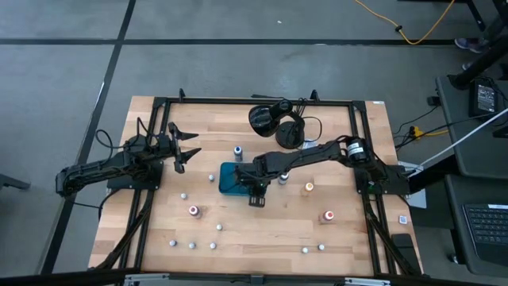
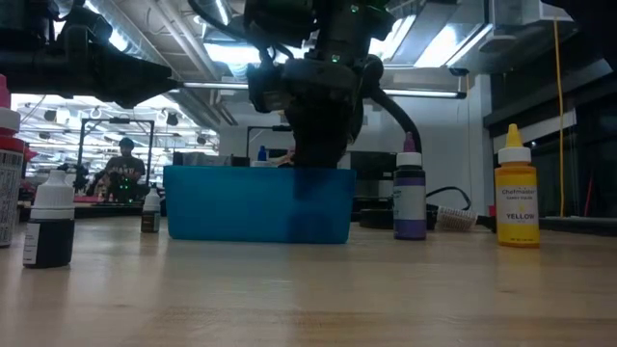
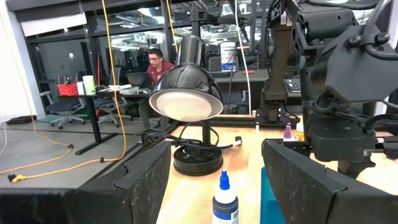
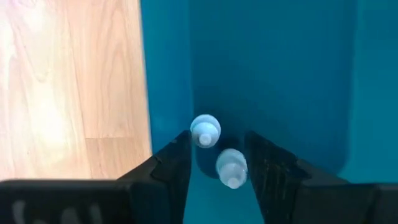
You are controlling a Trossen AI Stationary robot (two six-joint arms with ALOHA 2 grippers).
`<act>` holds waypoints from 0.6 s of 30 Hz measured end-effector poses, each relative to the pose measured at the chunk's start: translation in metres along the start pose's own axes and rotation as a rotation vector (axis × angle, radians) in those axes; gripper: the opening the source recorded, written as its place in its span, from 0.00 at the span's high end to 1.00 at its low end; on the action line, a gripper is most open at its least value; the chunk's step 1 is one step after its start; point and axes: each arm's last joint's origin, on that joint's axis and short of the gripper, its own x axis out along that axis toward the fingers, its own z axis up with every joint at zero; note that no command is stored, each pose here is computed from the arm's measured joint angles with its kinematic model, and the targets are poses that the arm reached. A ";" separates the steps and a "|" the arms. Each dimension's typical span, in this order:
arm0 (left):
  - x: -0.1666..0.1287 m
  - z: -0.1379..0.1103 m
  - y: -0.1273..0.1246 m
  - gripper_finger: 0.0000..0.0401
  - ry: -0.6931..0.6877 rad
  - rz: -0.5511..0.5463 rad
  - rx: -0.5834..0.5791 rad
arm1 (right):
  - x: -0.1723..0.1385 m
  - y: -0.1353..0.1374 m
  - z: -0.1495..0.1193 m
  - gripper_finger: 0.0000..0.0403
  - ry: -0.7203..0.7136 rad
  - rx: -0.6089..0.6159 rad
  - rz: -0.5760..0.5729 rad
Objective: Pick & Place food coloring
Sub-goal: Put the small dark blue food coloring bottle into the blue bin
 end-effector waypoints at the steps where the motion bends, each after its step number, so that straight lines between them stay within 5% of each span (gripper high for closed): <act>1: 0.000 0.000 0.000 0.37 -0.001 0.000 0.000 | -0.002 -0.002 0.000 0.63 0.004 -0.003 -0.003; 18: 0.000 0.000 0.000 0.37 0.000 0.000 0.000 | -0.062 -0.002 0.002 0.63 -0.141 -0.066 -0.009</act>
